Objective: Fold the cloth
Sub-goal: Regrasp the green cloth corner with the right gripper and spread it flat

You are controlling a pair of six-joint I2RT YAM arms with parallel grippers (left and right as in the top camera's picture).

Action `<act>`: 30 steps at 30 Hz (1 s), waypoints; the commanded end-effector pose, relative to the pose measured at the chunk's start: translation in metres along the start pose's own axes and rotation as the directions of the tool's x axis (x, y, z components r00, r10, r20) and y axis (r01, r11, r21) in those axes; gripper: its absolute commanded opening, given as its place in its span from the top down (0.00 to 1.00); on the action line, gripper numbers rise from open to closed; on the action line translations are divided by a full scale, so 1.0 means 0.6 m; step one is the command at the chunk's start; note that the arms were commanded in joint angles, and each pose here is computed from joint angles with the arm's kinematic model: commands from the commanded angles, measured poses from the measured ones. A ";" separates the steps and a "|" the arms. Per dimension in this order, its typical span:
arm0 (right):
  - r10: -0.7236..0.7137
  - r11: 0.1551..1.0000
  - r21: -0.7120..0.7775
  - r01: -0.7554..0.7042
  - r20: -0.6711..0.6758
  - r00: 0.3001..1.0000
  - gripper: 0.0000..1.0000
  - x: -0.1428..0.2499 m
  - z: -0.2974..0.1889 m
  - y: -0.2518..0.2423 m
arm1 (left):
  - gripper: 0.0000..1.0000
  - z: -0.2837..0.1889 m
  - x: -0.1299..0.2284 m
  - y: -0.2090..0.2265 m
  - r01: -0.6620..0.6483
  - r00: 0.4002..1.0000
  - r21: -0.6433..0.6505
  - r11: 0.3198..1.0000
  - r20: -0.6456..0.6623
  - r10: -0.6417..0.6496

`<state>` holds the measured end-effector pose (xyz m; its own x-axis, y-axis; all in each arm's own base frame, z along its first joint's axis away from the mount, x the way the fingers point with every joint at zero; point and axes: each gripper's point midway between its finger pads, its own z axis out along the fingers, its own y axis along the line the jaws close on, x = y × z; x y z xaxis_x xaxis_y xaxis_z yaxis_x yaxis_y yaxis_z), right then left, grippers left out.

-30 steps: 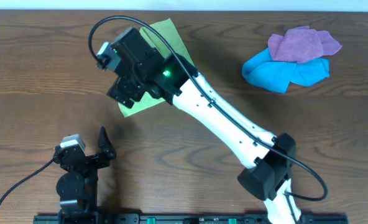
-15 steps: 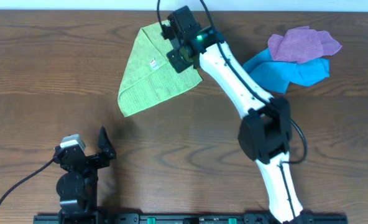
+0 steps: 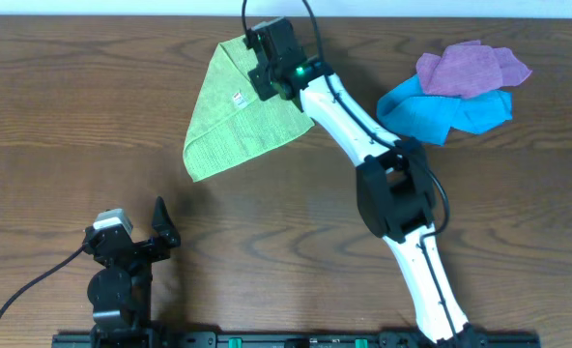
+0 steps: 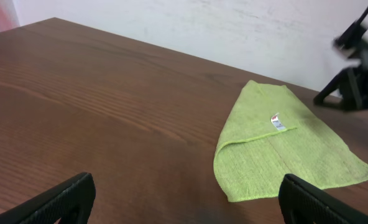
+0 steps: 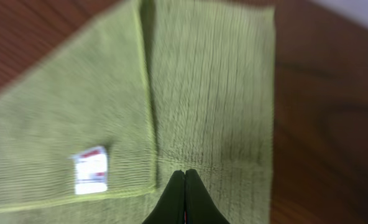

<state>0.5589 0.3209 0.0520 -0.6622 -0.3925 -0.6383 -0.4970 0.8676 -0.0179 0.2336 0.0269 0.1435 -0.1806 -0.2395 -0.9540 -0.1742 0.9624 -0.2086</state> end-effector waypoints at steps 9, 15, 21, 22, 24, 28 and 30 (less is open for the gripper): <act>0.052 0.995 0.089 -0.039 -0.158 0.986 0.98 0.102 0.063 -0.061 | 0.05 0.003 0.024 0.008 0.010 0.999 -0.017 1.000 -0.041 -0.010; 0.169 0.983 0.132 -0.130 -0.355 0.919 0.98 0.188 0.039 -0.084 | 0.04 0.003 0.024 0.008 0.010 0.999 -0.017 1.000 -0.041 -0.010; 0.257 0.965 0.191 -0.182 -0.523 0.813 0.98 0.261 -0.004 -0.076 | 0.05 0.003 0.025 0.008 0.010 0.999 -0.017 1.000 -0.042 -0.010; 0.278 0.959 0.207 -0.193 -0.549 0.788 0.98 0.273 -0.012 -0.074 | 0.05 0.003 0.025 0.008 0.010 0.999 -0.017 1.000 -0.042 -0.010; 0.289 0.956 0.221 -0.194 -0.586 0.757 0.99 0.290 -0.025 -0.073 | 0.05 0.003 0.024 0.008 0.010 0.999 -0.017 1.000 -0.041 -0.010; 0.320 0.946 0.250 -0.204 -0.640 0.699 0.99 0.315 -0.046 -0.068 | 0.05 0.003 0.024 0.008 0.010 0.999 -0.017 1.000 -0.041 -0.010; 0.321 0.946 0.253 -0.203 -0.644 0.694 0.98 0.314 -0.053 -0.068 | 0.05 0.003 0.024 0.008 0.010 0.999 -0.017 1.000 -0.041 -0.010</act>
<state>0.4621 0.2155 -0.0032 -0.9687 -0.2328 -0.0863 -0.2288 0.9720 -0.0538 0.2336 0.0269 0.1436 -0.1805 -0.2398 -0.9539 -0.1742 0.9623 -0.2090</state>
